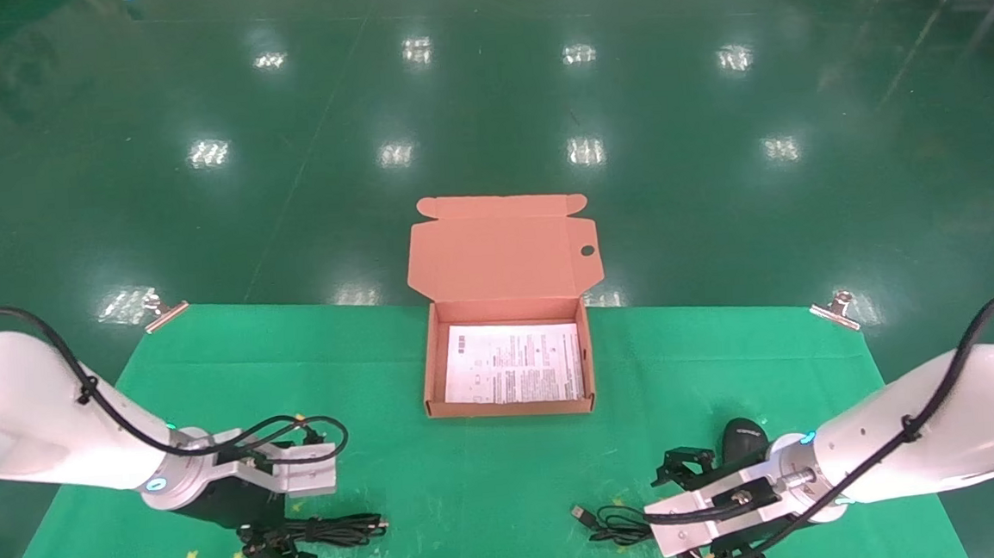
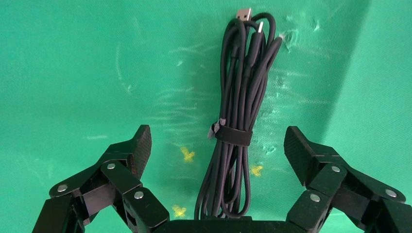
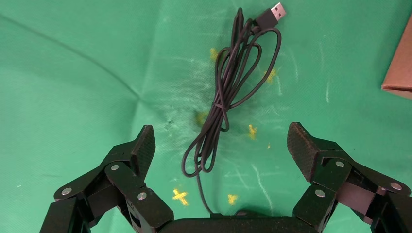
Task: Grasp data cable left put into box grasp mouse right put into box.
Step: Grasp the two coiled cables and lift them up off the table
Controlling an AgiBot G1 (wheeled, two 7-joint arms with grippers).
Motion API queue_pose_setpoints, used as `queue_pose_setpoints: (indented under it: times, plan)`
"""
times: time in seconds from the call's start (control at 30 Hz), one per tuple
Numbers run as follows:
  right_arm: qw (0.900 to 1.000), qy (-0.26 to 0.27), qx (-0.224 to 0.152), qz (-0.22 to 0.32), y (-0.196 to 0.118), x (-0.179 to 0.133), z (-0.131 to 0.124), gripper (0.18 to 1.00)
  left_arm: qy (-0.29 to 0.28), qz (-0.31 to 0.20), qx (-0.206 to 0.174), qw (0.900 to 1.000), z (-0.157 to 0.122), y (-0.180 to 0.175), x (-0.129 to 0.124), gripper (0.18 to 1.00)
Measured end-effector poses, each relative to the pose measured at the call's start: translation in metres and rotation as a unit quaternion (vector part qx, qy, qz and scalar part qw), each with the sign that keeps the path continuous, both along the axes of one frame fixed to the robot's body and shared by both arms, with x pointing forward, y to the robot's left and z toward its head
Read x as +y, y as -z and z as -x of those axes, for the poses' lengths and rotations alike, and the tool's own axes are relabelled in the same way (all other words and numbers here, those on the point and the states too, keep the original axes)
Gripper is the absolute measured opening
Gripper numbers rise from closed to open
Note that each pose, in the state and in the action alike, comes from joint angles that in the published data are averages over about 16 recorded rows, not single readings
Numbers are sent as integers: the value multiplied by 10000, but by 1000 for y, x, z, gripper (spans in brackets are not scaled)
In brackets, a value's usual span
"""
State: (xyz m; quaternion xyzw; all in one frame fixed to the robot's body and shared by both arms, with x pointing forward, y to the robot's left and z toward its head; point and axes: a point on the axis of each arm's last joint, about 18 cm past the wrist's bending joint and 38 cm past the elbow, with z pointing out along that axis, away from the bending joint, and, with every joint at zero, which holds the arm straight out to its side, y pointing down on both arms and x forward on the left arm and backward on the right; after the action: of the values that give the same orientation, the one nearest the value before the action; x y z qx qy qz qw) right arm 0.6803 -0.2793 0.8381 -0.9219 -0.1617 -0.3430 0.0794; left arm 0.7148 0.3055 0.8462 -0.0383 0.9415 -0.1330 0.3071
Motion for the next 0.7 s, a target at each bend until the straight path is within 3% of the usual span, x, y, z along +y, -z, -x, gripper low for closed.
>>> queue_pose_setpoints:
  times: [0.7]
  plan:
    - [9997,202,-98,117,22,-1,-23,986,-142,-34,-18,9999,-4,6,12,986]
